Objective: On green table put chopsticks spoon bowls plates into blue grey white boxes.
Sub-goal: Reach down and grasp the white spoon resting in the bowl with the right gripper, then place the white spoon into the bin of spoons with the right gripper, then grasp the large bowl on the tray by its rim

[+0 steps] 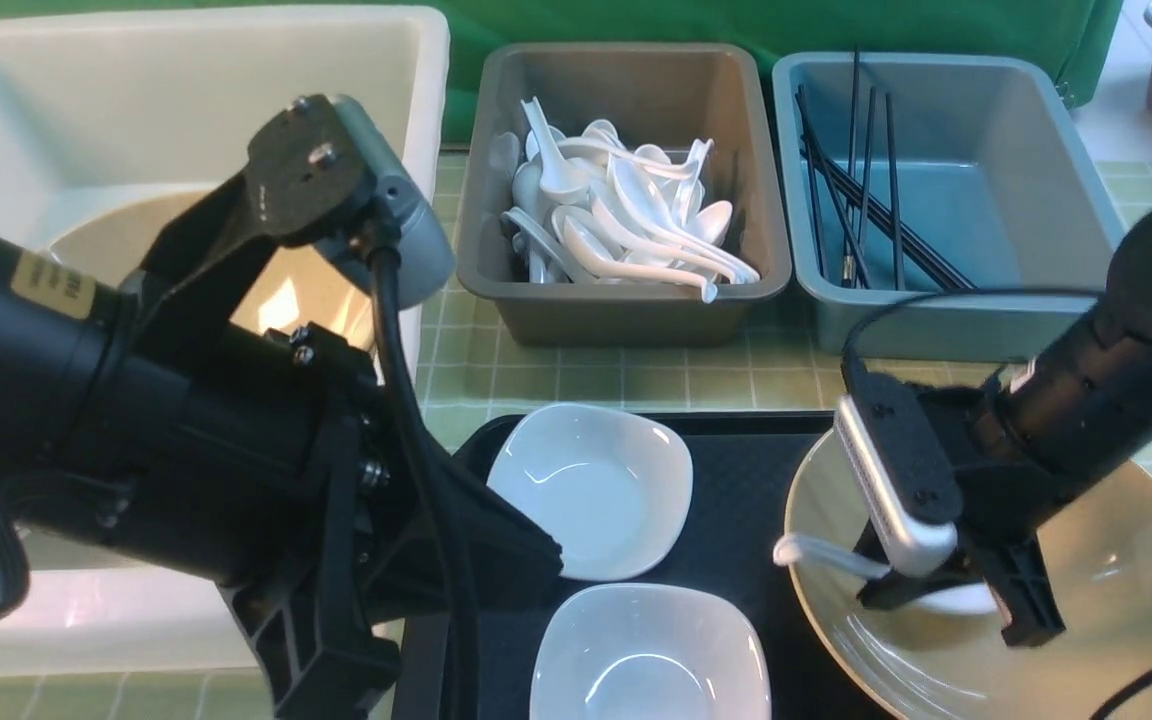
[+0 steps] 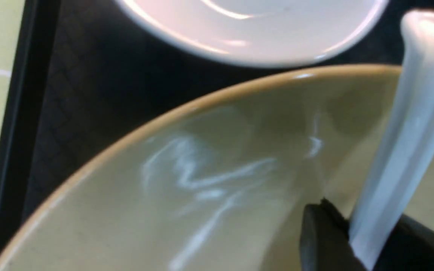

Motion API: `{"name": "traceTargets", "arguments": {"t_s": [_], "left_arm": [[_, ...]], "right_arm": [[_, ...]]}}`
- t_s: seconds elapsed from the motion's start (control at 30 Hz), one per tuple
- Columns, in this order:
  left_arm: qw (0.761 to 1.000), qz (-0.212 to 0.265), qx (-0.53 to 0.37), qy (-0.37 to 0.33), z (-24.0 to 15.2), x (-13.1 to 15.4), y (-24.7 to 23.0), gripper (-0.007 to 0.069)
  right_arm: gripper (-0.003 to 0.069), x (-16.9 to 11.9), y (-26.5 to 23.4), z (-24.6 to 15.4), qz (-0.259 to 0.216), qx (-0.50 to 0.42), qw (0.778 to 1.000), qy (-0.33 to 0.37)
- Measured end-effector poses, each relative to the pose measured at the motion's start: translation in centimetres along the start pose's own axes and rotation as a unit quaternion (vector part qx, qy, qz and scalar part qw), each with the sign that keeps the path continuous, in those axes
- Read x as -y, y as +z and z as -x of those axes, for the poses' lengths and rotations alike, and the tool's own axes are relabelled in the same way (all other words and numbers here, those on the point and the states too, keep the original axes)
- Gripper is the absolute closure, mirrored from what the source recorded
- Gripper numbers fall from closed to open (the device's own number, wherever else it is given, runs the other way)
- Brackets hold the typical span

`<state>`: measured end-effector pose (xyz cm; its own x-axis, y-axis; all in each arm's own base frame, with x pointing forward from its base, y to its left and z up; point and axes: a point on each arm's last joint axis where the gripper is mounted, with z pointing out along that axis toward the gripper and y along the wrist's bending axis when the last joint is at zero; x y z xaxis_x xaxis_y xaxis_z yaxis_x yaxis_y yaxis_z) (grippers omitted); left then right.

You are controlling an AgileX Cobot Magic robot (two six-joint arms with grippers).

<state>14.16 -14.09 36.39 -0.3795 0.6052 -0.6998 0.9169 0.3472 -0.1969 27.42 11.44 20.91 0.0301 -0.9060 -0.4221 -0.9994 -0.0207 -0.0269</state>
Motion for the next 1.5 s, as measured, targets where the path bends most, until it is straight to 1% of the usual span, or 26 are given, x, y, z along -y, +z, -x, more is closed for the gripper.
{"name": "traceTargets", "arguments": {"t_s": [0.13, 0.17, 0.33, 0.37, 0.4, 0.43, 0.47, 0.53, 0.57, 0.63, 0.67, 0.77, 0.9, 0.93, 1.03, 1.07, 1.1, 1.17, 1.2, 1.23, 1.27, 1.3, 1.33, 1.43, 1.47, 1.5], "left_arm": [[1.0, 0.023, 0.005, -0.004, 0.1, -0.4, 0.0, 0.0626], [0.999, 0.038, 0.007, -0.006, 0.1, -0.7, 0.0, 0.0626], [0.994, 0.105, 0.023, -0.025, 0.4, -1.9, -0.2, 0.0626], [0.992, 0.122, 0.028, -0.031, 0.4, -2.2, -0.3, 0.0626], [0.991, 0.124, 0.029, -0.032, 0.4, -2.3, -0.3, 0.0626], [0.988, 0.144, 0.036, -0.041, 0.5, -2.6, -0.4, 0.0626], [0.988, 0.145, 0.038, -0.04, 0.6, -2.7, -0.4, 0.0626], [0.983, 0.171, 0.051, -0.042, 0.8, -3.1, -0.6, 0.0626], [0.981, 0.182, 0.057, -0.04, 0.9, -3.3, -0.7, 0.0626], [0.977, 0.201, 0.068, -0.035, 1.1, -3.6, -0.8, 0.0626], [0.971, 0.22, 0.088, -0.029, 1.4, -4.0, -1.0, 0.0626], [0.959, 0.251, 0.13, -0.019, 2.2, -4.4, -1.5, 0.0626], [0.95, 0.267, 0.159, -0.014, 2.7, -4.7, -1.7, 0.0626], [0.95, 0.268, 0.16, -0.015, 2.7, -4.8, -1.7, 0.0626], [0.952, 0.264, 0.156, -0.03, 2.7, -5.1, -1.3, 0.0626], [0.952, 0.263, 0.155, -0.032, 2.7, -5.1, -1.2, 0.0626], [0.952, 0.26, 0.156, -0.045, 2.7, -5.2, -1.0, 0.0626], [0.952, 0.257, 0.156, -0.062, 2.7, -5.4, -0.8, 0.0626], [0.952, 0.257, 0.156, -0.063, 2.7, -5.4, -0.8, 0.0626], [0.952, 0.256, 0.155, -0.068, 2.7, -5.5, -0.6, 0.0625], [0.952, 0.256, 0.156, -0.069, 2.7, -5.5, -0.6, 0.0625], [0.952, 0.256, 0.155, -0.072, 2.7, -5.6, -0.5, 0.0625], [0.951, 0.256, 0.157, -0.073, 2.7, -5.7, -0.4, 0.0625], [0.951, 0.254, 0.158, -0.079, 2.8, -5.9, -0.1, 0.0624], [0.951, 0.247, 0.16, -0.091, 2.9, -6.1, 0.2, 0.0624], [0.951, 0.244, 0.162, -0.096, 2.9, -6.2, 0.4, 0.0624]], "right_arm": [[0.0501, 1.6, -2.5, 1.4, -0.02, -0.003, 0.999, 0.031], [0.0501, 2.3, -3.8, 2.3, -0.031, 0.004, 0.999, 0.04], [0.0501, 5.0, -8.5, 5.6, -0.122, 0.074, 0.987, 0.079], [0.0501, 5.9, -9.7, 6.6, -0.158, 0.112, 0.976, 0.099], [0.0501, 6.2, -9.8, 6.9, -0.166, 0.124, 0.972, 0.107], [0.0501, 7.3, -10.7, 7.8, -0.201, 0.173, 0.955, 0.132], [0.0501, 7.7, -10.9, 8.1, -0.211, 0.189, 0.949, 0.14], [0.0501, 10.0, -11.8, 9.3, -0.257, 0.282, 0.905, 0.19], [0.0501, 10.7, -11.8, 9.5, -0.268, 0.307, 0.89, 0.202], [0.0501, 12.5, -11.4, 9.8, -0.278, 0.344, 0.869, 0.222], [0.0501, 14.3, -10.5, 9.9, -0.278, 0.363, 0.856, 0.24], [0.0501, 18.2, -7.5, 9.5, -0.267, 0.377, 0.844, 0.274], [0.0491, 21.3, -4.2, 8.8, -0.262, 0.375, 0.839, 0.297], [0.0466, 21.9, -3.4, 8.5, -0.261, 0.375, 0.833, 0.312], [0.0371, 22.5, -2.6, 8.0, -0.259, 0.378, 0.817, 0.349], [0.0352, 22.5, -2.6, 8.0, -0.259, 0.378, 0.817, 0.349], [0.0281, 22.5, -2.5, 8.0, -0.251, 0.378, 0.813, 0.364], [0.0176, 22.2, -2.8, 8.1, -0.235, 0.376, 0.818, 0.365], [0.0167, 22.1, -2.9, 8.2, -0.232, 0.377, 0.82, 0.364], [0.0116, 21.5, -3.7, 8.3, -0.211, 0.372, 0.833, 0.351], [0.0109, 21.3, -3.7, 8.4, -0.203, 0.37, 0.838, 0.346], [0.0076, 20.2, -5.1, 8.7, -0.178, 0.36, 0.858, 0.32], [0.0066, 19.3, -6.1, 8.8, -0.155, 0.347, 0.874, 0.301], [0.0069, 17.1, -9.1, 8.7, -0.114, 0.318, 0.9, 0.276], [0.0085, 15.3, -11.1, 7.8, -0.083, 0.279, 0.917, 0.273], [0.0097, 14.6, -12.1, 7.4, -0.077, 0.265, 0.922, 0.273]]}}
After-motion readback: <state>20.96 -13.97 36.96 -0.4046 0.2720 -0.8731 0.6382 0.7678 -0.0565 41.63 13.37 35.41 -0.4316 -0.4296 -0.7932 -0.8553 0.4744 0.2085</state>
